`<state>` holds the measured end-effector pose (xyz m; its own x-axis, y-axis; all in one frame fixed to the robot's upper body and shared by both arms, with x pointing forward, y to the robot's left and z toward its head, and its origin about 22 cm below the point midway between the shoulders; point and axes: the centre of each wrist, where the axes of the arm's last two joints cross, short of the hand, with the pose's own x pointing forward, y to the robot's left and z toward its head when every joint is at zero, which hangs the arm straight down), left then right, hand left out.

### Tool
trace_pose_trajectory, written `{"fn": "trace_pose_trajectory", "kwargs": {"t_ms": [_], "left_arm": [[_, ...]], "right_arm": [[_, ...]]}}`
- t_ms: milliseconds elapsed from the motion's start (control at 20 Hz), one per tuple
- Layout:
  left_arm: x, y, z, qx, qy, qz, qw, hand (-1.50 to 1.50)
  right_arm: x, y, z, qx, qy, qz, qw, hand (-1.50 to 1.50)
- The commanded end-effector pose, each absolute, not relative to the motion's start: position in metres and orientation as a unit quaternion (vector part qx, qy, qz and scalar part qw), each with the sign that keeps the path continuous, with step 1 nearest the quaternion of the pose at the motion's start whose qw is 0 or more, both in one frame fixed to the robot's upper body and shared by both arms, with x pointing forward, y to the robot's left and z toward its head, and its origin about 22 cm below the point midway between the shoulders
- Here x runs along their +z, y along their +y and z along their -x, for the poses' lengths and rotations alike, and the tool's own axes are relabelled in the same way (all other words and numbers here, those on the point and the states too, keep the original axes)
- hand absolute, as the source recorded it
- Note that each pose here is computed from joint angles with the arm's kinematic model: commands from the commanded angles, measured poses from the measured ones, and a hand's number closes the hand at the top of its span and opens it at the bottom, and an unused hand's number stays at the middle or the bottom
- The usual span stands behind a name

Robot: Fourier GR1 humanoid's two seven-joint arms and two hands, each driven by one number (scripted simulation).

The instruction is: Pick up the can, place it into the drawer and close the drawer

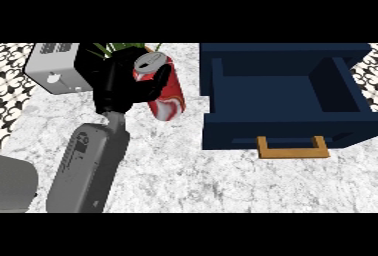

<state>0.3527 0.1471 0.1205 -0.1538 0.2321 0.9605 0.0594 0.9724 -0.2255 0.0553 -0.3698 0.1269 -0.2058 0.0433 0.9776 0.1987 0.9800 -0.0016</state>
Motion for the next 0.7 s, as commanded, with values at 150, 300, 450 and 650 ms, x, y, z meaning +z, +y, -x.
{"fn": "trace_pose_trajectory", "kwargs": {"t_ms": [150, 300, 450, 650], "left_arm": [[0.17, 0.102, -0.366, 0.06, -0.755, 0.096, 0.646, 1.5], [0.171, 0.086, -0.383, 0.048, -0.764, 0.091, 0.637, 1.5], [0.179, 0.089, -0.396, 0.05, -0.76, 0.095, 0.641, 1.5], [0.195, 0.051, -0.38, 0.045, -0.761, 0.094, 0.641, 1.5]], "right_arm": [[0.136, -0.377, -0.063, -0.057, -0.776, 0.081, 0.624, -1.5], [0.113, -0.363, -0.057, -0.062, -0.777, 0.071, 0.623, -1.5], [0.11, -0.372, -0.074, -0.059, -0.773, 0.068, 0.628, -1.5], [0.125, -0.357, -0.069, -0.055, -0.774, 0.074, 0.626, -1.5]]}}
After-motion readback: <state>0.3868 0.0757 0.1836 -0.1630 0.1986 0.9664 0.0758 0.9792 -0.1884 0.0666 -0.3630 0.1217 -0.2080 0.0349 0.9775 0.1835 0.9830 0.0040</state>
